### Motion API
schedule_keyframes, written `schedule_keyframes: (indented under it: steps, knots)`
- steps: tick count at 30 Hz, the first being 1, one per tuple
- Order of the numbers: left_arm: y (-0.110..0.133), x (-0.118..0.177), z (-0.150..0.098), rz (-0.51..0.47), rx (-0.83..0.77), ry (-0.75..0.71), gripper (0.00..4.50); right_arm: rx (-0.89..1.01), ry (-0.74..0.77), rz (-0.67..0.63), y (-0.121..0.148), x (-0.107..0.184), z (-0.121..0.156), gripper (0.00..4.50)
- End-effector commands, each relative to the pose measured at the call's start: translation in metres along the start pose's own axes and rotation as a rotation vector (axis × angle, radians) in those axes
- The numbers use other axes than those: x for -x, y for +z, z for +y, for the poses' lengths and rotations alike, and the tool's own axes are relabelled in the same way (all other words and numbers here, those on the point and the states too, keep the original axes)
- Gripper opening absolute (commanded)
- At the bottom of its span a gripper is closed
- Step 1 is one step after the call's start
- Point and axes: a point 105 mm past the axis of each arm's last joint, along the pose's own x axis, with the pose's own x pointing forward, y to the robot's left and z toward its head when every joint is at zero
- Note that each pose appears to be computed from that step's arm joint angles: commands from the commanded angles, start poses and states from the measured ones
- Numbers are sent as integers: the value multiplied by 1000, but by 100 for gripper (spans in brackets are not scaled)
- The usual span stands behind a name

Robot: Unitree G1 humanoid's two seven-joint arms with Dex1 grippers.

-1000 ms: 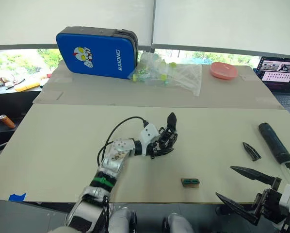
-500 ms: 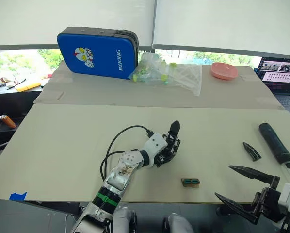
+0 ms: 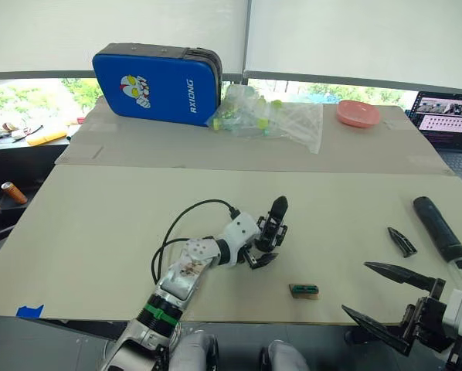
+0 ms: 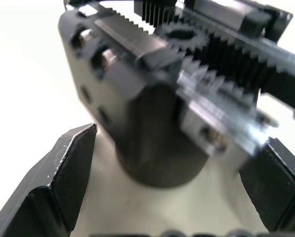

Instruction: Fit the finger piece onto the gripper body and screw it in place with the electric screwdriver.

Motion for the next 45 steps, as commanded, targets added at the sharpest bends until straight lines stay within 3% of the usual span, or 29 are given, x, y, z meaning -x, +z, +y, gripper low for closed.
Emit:
schedule_keyframes:
  steps: [1,7,11,14,20,23,26,34,41,45]
  knots:
    - [4,9,13,-30,0,-80,444,13,-7,-28,8,-1,0,450]
    - [3,11,13,-10,-111,-338,444,9,-5,-26,8,-1,1,450]
    - [11,-9,21,-25,-170,-332,444,10,-2,-28,8,-2,1,450]
    - [10,-14,11,-6,-245,-433,444,15,-2,-29,9,-3,-1,450]
    - [9,-20,8,16,-209,-501,444,19,1,-24,9,-1,-2,450]
    - [6,-22,9,20,-240,-477,370,20,1,-22,9,-1,-2,450]
    - [7,-19,17,-3,-232,-430,234,20,-3,-20,9,0,-1,450]
    - [23,-12,27,-106,-154,-314,237,18,-19,-18,8,0,0,450]
    - [39,-22,6,-98,-130,-266,237,-6,-48,6,5,2,0,450]
    - [31,-22,-8,-90,-167,-281,237,-6,-49,6,5,0,1,450]
